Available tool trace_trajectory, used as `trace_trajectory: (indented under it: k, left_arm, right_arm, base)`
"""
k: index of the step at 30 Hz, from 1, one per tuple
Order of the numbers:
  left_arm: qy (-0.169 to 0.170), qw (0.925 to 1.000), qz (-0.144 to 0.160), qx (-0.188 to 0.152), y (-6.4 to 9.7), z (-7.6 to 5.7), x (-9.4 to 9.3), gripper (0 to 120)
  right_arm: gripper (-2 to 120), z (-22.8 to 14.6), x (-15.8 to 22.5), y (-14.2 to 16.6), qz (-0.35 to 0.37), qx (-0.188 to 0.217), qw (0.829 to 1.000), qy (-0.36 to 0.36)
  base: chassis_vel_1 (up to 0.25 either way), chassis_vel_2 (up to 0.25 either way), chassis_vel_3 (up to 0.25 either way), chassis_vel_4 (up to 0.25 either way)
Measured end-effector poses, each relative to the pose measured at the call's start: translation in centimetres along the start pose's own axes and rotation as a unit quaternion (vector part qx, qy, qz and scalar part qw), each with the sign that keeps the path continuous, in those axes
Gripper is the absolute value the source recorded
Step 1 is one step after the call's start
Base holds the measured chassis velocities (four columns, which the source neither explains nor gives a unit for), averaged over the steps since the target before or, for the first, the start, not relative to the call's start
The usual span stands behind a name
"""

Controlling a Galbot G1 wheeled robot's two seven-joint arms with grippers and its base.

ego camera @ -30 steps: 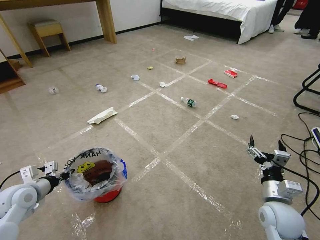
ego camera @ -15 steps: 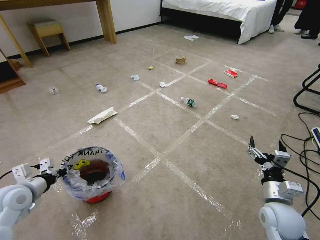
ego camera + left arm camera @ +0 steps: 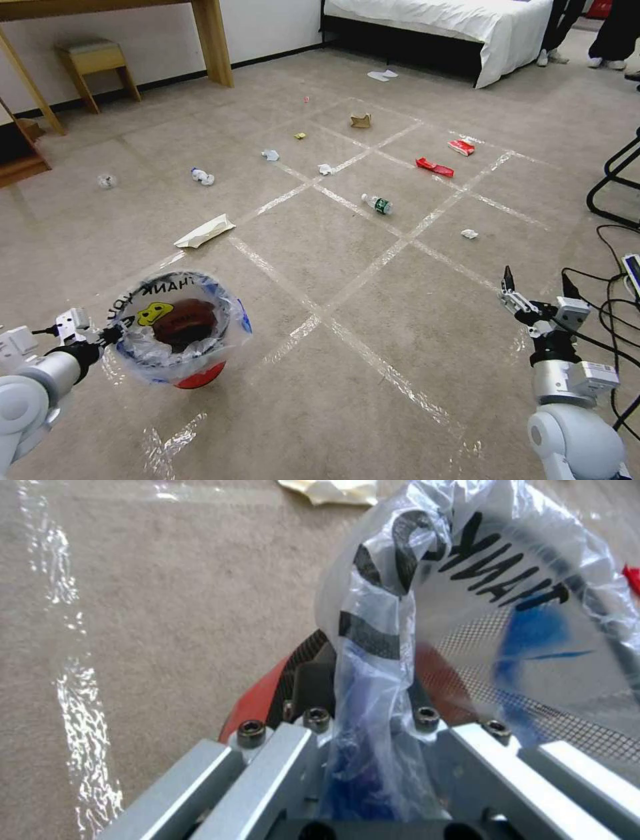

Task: Pick up the trash bin and place the garbage on the floor into it.

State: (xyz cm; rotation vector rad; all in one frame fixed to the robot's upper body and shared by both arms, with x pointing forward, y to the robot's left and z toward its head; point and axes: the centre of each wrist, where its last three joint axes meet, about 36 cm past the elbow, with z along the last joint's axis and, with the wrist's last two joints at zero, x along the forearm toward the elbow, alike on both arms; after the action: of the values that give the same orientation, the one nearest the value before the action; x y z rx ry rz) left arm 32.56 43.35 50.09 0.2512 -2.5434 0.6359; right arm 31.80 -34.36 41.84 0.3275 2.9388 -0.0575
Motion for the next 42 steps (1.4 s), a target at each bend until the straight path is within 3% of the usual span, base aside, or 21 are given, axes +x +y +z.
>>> trace_trajectory:
  k: [6, 16, 42]
  left_arm:
    - [-0.006, 1.0, -0.003, 0.004, -0.4, 0.4, 0.6, 5]
    - [-0.001, 1.0, 0.003, 0.0, -0.8, 1.1, -0.1, 5]
    - [0.001, 1.0, 0.001, -0.004, -0.6, 1.4, -0.5, 5]
  right_arm:
    - [100, 0.2, 0.0, 0.1, -0.009, -0.013, 1.0, 0.0]
    - [100, 0.1, 0.2, 0.1, -0.012, -0.022, 1.0, 0.0]
    - [100, 0.2, 0.3, 0.4, -0.02, -0.021, 1.0, -0.003]
  base:
    - [0.0, 0.0, 0.0, 0.0]
    - [-0.034, 0.029, 0.028, -0.031]
    - [-0.086, 0.083, 0.085, -0.08]
